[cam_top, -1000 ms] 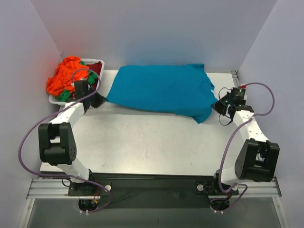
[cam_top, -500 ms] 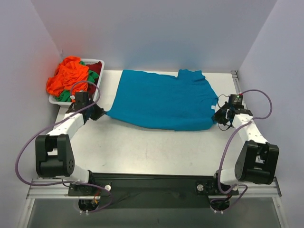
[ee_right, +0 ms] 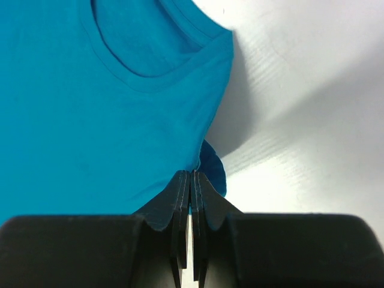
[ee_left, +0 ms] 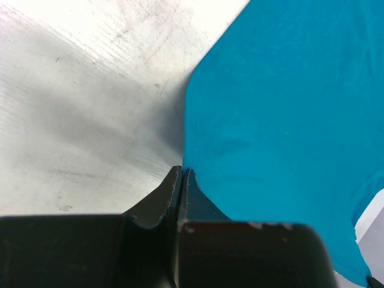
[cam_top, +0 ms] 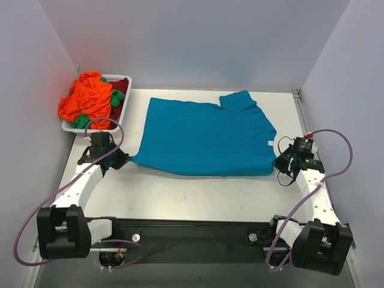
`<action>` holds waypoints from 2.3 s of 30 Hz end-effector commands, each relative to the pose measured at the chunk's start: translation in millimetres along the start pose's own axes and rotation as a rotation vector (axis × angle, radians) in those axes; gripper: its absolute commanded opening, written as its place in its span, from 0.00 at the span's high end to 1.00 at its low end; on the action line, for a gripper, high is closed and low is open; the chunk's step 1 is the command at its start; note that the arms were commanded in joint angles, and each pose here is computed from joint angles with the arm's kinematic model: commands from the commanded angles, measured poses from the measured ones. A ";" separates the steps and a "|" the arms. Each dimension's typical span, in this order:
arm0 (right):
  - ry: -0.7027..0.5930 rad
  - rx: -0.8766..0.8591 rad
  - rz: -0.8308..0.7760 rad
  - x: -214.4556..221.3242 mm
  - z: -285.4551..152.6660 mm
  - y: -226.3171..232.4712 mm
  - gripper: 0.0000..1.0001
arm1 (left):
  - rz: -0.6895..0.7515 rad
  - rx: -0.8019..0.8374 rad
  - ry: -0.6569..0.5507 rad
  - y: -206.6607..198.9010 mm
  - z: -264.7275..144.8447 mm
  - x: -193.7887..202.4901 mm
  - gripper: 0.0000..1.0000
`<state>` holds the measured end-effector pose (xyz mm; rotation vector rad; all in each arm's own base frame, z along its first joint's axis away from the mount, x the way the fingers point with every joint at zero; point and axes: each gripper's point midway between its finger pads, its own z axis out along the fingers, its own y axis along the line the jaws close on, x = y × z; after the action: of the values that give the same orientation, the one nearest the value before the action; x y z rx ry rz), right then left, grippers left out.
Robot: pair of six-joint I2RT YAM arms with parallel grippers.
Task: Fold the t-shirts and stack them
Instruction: Flatten out the tshirt
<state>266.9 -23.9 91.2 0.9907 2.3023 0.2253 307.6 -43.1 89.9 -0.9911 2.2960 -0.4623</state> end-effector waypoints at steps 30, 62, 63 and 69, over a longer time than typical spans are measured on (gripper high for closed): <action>0.025 -0.040 -0.045 -45.4 26.4 50.7 0.31 | 0.101 0.108 -0.006 -86.7 58.6 -34.4 1.00; 0.167 -0.016 -0.038 57.1 45.1 4.7 1.00 | 0.084 0.100 -0.001 -71.2 36.8 -20.7 1.00; 0.181 -0.014 -0.039 61.1 38.6 2.2 1.00 | 0.084 0.097 -0.002 -67.2 33.2 -18.1 1.00; 0.154 -0.049 -0.029 66.3 -0.3 -3.1 1.00 | 0.083 0.074 -0.019 -49.8 17.6 -10.4 1.00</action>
<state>261.2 18.7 62.4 0.9108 2.3664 0.3732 357.2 -73.3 94.1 -0.8673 2.3146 -0.5083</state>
